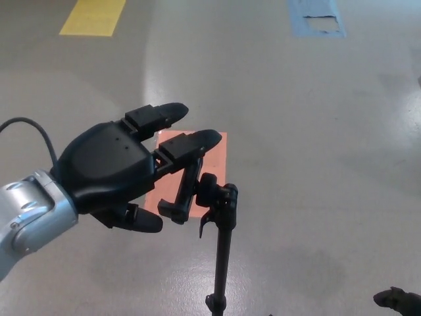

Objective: The robot uses its left hand to grab the top of a phone stand kept on the floor and tilt it upwards to adjust its angle

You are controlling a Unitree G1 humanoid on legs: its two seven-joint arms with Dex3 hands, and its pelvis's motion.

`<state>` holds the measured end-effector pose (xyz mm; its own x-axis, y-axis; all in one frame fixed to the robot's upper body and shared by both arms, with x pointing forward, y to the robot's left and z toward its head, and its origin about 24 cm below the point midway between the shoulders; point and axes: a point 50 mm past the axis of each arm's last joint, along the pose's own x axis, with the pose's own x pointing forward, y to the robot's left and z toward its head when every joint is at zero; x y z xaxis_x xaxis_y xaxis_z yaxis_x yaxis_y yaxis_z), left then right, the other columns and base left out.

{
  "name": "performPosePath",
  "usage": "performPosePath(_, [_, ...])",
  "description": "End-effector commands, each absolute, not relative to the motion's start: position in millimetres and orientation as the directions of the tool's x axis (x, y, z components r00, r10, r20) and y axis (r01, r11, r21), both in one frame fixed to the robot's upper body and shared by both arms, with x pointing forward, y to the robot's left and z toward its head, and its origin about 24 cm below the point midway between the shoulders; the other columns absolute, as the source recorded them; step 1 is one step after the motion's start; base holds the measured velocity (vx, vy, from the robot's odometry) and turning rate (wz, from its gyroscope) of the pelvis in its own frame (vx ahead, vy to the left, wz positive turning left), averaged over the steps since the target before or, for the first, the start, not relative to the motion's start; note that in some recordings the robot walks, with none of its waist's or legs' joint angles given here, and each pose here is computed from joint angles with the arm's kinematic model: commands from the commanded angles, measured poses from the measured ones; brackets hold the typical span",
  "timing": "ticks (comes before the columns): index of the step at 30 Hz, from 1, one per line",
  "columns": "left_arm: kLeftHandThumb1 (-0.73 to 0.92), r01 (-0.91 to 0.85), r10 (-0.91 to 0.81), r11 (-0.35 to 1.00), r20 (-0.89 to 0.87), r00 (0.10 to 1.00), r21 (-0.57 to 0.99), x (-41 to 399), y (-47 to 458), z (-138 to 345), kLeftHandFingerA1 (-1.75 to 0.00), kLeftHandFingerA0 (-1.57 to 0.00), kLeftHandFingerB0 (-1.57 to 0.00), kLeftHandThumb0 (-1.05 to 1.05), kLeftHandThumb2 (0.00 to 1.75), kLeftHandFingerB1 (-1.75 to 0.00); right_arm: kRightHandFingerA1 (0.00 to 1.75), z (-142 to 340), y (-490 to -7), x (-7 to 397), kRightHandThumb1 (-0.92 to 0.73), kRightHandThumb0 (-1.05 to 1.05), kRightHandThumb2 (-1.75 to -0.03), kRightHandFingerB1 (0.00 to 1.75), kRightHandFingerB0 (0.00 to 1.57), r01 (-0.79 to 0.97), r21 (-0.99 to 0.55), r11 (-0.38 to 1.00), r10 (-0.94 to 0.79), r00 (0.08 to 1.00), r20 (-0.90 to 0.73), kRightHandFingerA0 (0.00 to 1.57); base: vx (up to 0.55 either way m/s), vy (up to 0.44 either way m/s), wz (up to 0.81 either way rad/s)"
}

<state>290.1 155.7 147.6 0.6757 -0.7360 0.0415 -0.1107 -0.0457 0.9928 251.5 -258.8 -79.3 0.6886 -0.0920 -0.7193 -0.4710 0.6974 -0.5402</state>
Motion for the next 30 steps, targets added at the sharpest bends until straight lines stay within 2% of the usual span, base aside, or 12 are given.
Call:
performPosePath(1, [0.51,-0.12,-0.713,-0.082,0.026,0.701,0.989,294,166,149,-0.12,0.0,0.0,-0.8,0.91,-0.11,0.49,-78,-267,250,-0.5,-0.32,-1.01,0.46,0.0,-0.468,-0.535,0.703,-0.113,0.669,-0.735,0.01,0.0,0.0,0.0])
performPosePath(12, [0.5,-0.128,-0.688,-0.124,0.008,0.725,0.984,294,177,150,-0.14,0.0,0.0,-0.78,0.9,-0.14,0.49,-79,-267,249,-0.49,-0.32,-1.0,0.46,0.0,-0.471,-0.528,0.706,-0.113,0.661,-0.741,0.02,0.0,0.0,0.0])
performPosePath(30, [0.48,-0.136,-0.71,-0.132,0.002,0.704,0.982,292,172,148,-0.11,0.0,0.0,-0.76,0.87,-0.13,0.5,-75,-267,255,-0.49,-0.32,-1.0,0.47,0.0,-0.467,-0.507,0.725,-0.105,0.652,-0.751,0.03,0.0,0.0,0.0])
